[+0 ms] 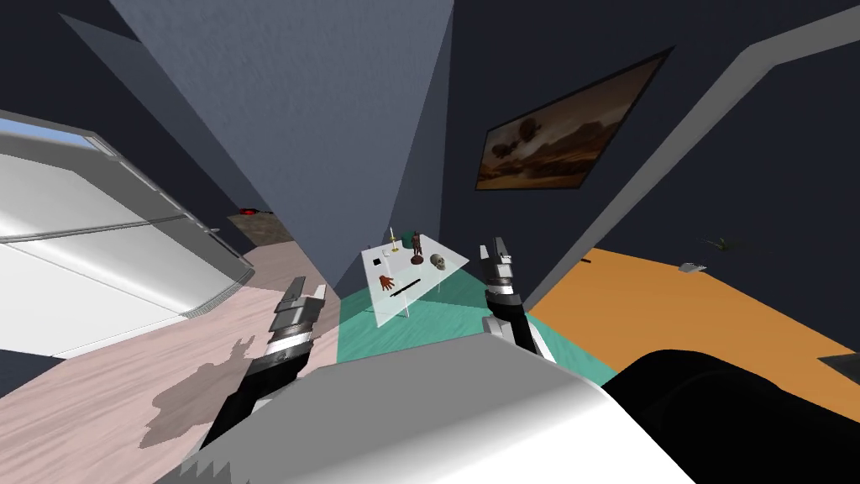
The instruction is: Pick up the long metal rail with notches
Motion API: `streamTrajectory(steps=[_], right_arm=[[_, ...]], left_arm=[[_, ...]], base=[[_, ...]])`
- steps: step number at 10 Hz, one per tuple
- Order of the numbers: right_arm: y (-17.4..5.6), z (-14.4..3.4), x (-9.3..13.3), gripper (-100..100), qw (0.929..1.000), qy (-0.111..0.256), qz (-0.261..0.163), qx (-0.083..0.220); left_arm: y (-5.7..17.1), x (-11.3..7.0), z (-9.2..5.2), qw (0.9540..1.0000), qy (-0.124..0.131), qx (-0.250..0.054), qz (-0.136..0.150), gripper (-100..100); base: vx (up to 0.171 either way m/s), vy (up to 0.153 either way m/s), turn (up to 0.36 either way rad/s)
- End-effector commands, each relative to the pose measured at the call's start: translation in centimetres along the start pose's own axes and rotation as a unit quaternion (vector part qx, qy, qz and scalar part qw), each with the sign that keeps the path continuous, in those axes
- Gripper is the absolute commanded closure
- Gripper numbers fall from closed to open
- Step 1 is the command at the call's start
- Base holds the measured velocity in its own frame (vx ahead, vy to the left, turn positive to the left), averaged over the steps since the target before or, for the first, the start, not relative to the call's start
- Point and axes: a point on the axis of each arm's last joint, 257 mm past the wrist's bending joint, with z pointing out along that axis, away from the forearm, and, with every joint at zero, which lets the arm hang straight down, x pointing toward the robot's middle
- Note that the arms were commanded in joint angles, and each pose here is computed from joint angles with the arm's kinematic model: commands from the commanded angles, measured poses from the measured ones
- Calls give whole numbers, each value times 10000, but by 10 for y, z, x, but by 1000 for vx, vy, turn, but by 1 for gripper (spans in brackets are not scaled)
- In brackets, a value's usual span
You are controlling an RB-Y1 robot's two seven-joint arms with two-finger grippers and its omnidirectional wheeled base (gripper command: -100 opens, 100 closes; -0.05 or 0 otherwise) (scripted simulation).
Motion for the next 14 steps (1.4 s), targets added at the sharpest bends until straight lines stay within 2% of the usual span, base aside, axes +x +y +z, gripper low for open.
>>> streamTrajectory(steps=[1,2,3,5,6,7,8,10,11,12,13,14], right_arm=[[0,0,0,0,10000,0,0,0],[0,0,0,0,10000,0,0,0],[0,0,0,0,10000,0,1,0],[0,0,0,0,10000,0,0,0],[0,0,0,0,10000,0,1,0],[0,0,0,0,10000,0,0,0],[0,0,0,0,10000,0,0,0],[0,0,0,0,10000,0,0,0],[0,0,0,0,10000,0,0,0],[0,0,0,0,10000,0,0,0],[0,0,0,0,10000,0,0,0],[0,0,0,0,10000,0,0,0]], left_arm=[[23,-7,-6,9993,-1,-377,-74,-100],[42,-17,-12,9977,-21,-665,-145,-100],[44,-16,-12,9974,-18,-711,-145,-100],[84,-36,-29,9906,-75,-1339,-260,-100],[88,-36,-30,9892,-94,-1428,-310,-100],[110,-47,-41,9830,-146,-1789,-385,-100],[111,-47,-41,9827,-155,-1803,-403,-100],[150,-70,-67,9668,-281,-2484,-531,-100],[155,-71,-69,9641,-317,-2566,-608,-100],[172,-83,-83,9546,-398,-2877,-666,-100],[176,-82,-85,9520,-417,-2947,-718,-100],[193,-93,-100,9394,-505,-3289,-827,-100]], base=[[22,-51,-113],[44,-69,-236],[29,-49,-95],[27,-59,-212],[29,-50,-82],[42,-51,-164],[32,-37,-81],[41,-55,-231],[39,-50,-86],[39,-63,-157],[36,-43,-86],[46,-42,-132]])
